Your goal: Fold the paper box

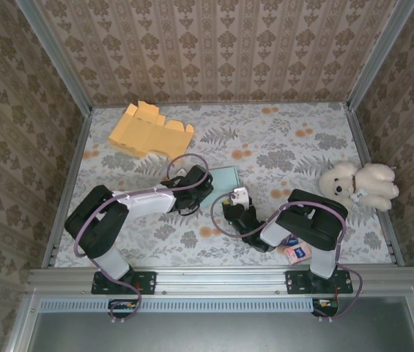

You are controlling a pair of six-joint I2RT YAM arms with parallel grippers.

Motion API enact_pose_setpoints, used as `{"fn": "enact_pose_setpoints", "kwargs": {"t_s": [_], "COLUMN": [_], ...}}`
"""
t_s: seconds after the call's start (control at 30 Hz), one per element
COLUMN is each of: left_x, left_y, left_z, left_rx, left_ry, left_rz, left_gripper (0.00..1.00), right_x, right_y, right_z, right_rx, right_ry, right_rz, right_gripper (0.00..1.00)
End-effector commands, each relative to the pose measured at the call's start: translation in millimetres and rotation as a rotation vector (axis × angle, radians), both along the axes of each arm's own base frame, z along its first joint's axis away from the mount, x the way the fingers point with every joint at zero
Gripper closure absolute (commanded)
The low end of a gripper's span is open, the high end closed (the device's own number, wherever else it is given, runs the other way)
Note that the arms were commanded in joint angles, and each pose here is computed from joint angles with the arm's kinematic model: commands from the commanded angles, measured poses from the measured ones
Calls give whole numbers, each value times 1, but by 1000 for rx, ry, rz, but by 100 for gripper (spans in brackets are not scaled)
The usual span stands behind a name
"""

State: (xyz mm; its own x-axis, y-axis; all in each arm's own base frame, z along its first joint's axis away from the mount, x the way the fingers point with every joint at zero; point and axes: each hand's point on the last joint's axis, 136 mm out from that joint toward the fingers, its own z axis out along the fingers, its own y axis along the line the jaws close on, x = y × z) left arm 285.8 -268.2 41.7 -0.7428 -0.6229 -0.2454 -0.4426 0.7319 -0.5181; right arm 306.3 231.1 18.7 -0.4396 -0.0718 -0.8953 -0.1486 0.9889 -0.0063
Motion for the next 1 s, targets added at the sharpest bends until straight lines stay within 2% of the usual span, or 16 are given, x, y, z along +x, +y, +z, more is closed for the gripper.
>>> {"fn": "enact_pose_setpoints", "kwargs": {"t_s": [0.0,0.2,0.43,0.63,0.83,0.97], "left_x": [-42,-42,-43,-42,-40,-35], "left_y": [16,8,4,5,9,14], "left_z": [-45,-46,-46,-31,-9,15], "left_rx": [121,109,95,85,85,115], "left_ry": [184,181,189,159,116,44], "left_rz": [-84,-106,-123,-127,-127,-145], "left_gripper": [42,42,42,41,34,33], "right_x": [7,18,18,15,11,8], "right_y": [5,21,34,24,5,-9], "right_z": [-13,-12,-6,-8,-3,0], "right_rx": [-5,43,160,268,335,363], "right_ry": [60,65,93,227,306,378], "right_rz": [7,37,94,114,98,75], "right_gripper": [45,45,42,41,41,43]}}
